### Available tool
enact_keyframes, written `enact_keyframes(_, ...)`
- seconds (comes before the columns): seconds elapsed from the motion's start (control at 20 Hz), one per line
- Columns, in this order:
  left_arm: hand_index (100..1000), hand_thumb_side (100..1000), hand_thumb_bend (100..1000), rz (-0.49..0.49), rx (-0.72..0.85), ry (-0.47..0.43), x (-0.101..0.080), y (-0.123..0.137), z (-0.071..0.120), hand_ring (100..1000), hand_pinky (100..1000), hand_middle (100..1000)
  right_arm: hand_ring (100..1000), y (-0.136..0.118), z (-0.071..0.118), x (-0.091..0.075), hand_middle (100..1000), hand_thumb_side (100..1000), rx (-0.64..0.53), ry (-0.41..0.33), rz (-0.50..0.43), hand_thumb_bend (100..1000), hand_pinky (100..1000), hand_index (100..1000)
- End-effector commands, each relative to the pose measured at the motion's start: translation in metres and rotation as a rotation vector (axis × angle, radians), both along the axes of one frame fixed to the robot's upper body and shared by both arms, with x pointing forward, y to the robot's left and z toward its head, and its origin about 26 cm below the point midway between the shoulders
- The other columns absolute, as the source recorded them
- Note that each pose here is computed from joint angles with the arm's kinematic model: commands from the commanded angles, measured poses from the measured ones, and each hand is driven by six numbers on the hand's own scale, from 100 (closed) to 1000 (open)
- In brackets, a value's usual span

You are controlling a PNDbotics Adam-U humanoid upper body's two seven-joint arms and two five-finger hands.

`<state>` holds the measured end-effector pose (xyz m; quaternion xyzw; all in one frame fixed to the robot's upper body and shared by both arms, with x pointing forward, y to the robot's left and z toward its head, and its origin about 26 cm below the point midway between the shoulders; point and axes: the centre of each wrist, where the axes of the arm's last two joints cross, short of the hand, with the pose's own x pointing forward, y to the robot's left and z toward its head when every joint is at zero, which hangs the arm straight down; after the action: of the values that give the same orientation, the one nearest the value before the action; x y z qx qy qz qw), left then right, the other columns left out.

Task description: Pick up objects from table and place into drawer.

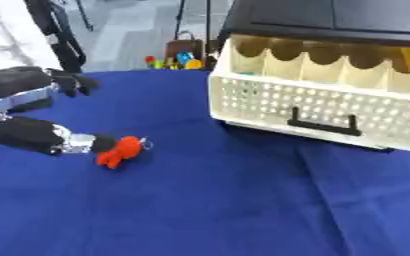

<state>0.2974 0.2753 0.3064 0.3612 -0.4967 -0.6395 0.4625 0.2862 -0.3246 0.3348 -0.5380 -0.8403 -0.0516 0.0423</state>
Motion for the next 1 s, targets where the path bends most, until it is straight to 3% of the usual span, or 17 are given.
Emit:
enact_keyframes(0.05,975,907,663,0.032,0.032,0.006,-0.004,-0.001,0.008,850,695,813,450,-0.002,0.006,-0.004,411,833,0.003,-0.022,-0.006,100,306,680)
enact_keyframes(0.45,958,870,654,0.084,0.048,0.075,0.000,-0.011,0.001,816,683,800,447,-0.003,0.005,-0.003,404,829,0.013,-0.025,-0.007,100,306,676)
enact_keyframes(1.0,927,750,589,0.165,0.104,0.088,0.026,-0.003,-0.005,813,692,794,442,-0.004,0.000,-0.003,397,824,0.030,-0.026,-0.013,100,302,671)
